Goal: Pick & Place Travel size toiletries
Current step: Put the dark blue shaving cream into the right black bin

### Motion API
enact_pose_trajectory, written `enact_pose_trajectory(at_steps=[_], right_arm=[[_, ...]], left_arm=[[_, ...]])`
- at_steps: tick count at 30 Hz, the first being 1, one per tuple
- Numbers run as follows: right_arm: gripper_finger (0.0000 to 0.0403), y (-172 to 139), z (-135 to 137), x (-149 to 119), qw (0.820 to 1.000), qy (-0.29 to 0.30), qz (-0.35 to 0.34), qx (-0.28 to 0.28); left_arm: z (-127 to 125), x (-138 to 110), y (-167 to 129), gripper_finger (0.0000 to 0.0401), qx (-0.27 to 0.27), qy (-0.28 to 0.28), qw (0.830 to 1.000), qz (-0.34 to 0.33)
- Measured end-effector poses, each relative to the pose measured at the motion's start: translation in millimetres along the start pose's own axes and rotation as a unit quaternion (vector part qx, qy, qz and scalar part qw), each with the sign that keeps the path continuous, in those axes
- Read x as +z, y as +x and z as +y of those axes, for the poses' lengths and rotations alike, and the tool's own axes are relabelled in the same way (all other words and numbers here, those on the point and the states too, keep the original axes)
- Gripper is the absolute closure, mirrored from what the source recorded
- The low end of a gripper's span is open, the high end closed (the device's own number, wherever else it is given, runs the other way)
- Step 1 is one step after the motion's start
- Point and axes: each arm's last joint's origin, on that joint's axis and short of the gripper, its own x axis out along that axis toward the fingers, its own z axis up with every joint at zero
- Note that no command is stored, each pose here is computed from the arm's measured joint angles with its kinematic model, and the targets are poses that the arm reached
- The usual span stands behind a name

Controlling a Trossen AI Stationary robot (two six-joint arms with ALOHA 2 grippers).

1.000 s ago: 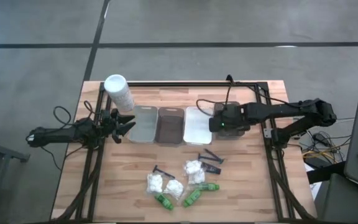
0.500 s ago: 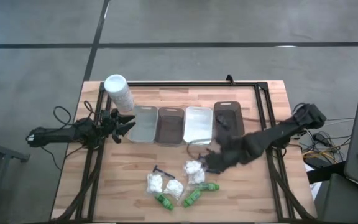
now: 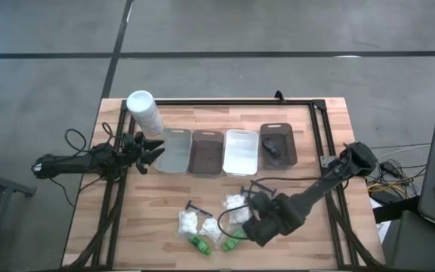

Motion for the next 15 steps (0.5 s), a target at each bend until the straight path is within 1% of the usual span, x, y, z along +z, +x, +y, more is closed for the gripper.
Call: enact_pose_trajectory(at_steps=[4,6,11,15], right_arm=[[0.0158,10,4,-6,0.999,0.006,0.049,-0.005],[0.0163,13,6,-8,0.998,0.003,0.058,-0.002],[0.0174,15,6,-11,0.999,-0.001,0.05,-0.005],[0.0177,17,7,-9,1.0,-0.023,0.008,0.0]], left_arm=[[0,0,0,0.0192,0.0,0.0,1.0,0.0],[0,0,0,0.0192,0.0,0.0,1.0,0.0],[0,0,0,0.0192,0.0,0.0,1.0,0.0],[0,0,0,0.0192,0.0,0.0,1.0,0.0]])
